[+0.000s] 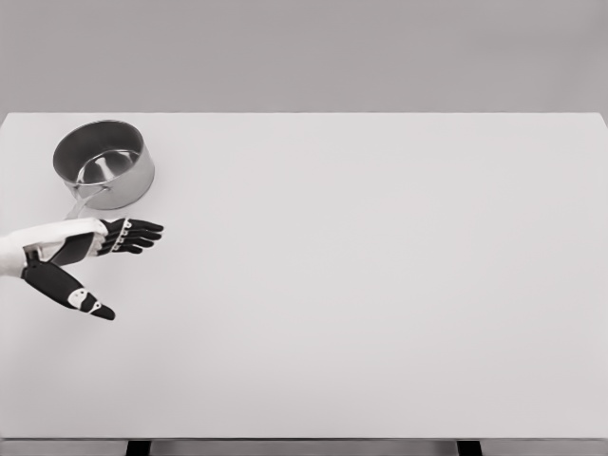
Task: Rotate pot handle
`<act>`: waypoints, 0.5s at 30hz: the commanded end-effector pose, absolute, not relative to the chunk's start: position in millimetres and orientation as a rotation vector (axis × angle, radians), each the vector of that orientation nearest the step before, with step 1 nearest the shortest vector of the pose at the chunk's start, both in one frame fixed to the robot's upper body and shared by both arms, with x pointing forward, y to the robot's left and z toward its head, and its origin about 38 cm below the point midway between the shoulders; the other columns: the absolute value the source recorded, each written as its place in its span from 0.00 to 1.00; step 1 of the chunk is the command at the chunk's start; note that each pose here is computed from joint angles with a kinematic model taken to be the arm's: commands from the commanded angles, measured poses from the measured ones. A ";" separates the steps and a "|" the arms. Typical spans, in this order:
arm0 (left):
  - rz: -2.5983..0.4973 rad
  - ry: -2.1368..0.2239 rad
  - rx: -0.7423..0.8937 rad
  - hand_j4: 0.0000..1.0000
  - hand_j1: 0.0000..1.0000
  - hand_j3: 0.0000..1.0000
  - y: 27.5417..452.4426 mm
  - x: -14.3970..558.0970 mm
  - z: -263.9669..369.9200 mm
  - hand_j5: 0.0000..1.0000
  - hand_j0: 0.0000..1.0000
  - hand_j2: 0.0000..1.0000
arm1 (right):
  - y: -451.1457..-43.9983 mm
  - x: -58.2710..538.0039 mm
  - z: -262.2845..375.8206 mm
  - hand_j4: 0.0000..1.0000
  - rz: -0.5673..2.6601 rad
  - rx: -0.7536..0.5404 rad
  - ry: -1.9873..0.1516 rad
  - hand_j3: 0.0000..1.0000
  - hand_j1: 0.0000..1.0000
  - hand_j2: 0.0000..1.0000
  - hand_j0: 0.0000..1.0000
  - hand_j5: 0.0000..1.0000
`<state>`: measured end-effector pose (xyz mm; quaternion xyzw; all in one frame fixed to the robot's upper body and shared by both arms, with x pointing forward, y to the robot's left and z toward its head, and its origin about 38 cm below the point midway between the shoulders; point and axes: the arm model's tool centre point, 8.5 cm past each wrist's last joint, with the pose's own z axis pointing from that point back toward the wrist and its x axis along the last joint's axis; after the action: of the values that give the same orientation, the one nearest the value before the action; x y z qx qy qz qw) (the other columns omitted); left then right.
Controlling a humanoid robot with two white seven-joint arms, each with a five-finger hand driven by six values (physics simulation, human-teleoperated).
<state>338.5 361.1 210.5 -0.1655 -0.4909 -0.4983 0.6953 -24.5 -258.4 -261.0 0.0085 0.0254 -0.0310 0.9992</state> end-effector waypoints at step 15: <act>-1.038 -1.058 -0.283 1.00 1.00 1.00 398.2 347.0 204.8 1.00 1.00 1.00 | -258.3 -24.5 -261.0 1.00 -0.062 0.017 0.051 1.00 1.00 1.00 1.00 1.00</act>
<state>345.4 392.0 205.5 -0.1328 -0.4807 -0.4780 0.7231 -24.5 -258.4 -261.0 0.0085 0.0254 -0.0310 0.9992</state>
